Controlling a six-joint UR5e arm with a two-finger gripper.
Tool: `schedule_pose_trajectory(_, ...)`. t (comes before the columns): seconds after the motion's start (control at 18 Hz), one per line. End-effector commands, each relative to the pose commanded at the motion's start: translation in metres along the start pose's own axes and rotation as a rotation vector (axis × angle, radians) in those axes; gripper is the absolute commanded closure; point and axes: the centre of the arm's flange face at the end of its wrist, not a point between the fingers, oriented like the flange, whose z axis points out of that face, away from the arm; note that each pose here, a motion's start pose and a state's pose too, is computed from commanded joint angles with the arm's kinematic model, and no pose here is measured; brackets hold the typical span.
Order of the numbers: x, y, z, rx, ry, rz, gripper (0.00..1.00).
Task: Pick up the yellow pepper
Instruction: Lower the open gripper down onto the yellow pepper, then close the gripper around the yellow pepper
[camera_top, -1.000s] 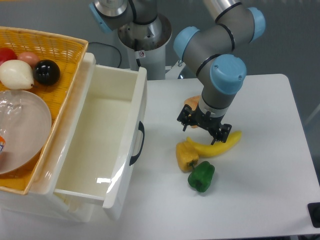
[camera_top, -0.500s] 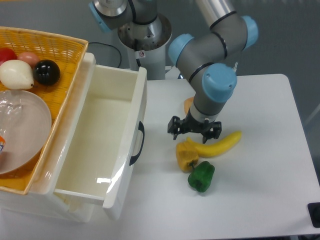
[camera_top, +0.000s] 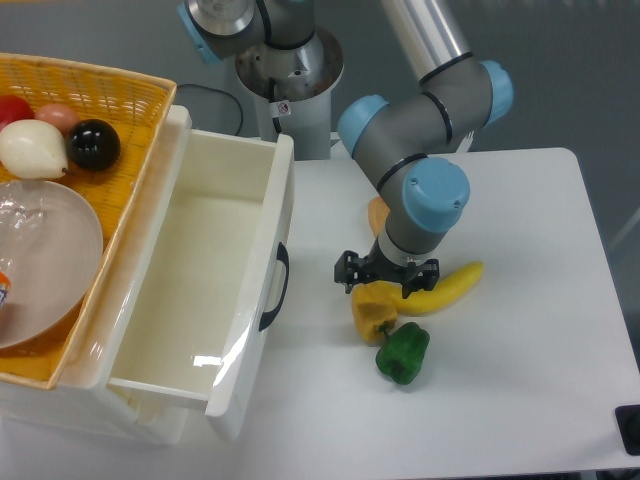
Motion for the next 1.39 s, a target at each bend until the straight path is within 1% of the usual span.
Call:
schedule_pose_trajectory(0.11,-0.007,-0.002,0.021,-0.028,0.014,-0.011,0.0)
schedule_pose_trajectory(0.22,-0.009,-0.005,0.024,-0.029,0.018,-0.03,0.0)
schedule_pose_trajectory(0.39,-0.005,-0.008,0.023,-0.029,0.015,-0.085,0.0)
schedule_pose_trajectory(0.61,0.015,-0.018,0.005,0.005,0.01,-0.075,0.0)
schedule_pose_trajectory(0.72,0.024,-0.021,0.008,0.0,0.009,-0.088,0.0)
schedule_pose_trajectory(1.39,0.025,-0.019,0.018,-0.014,0.012,-0.081,0.0)
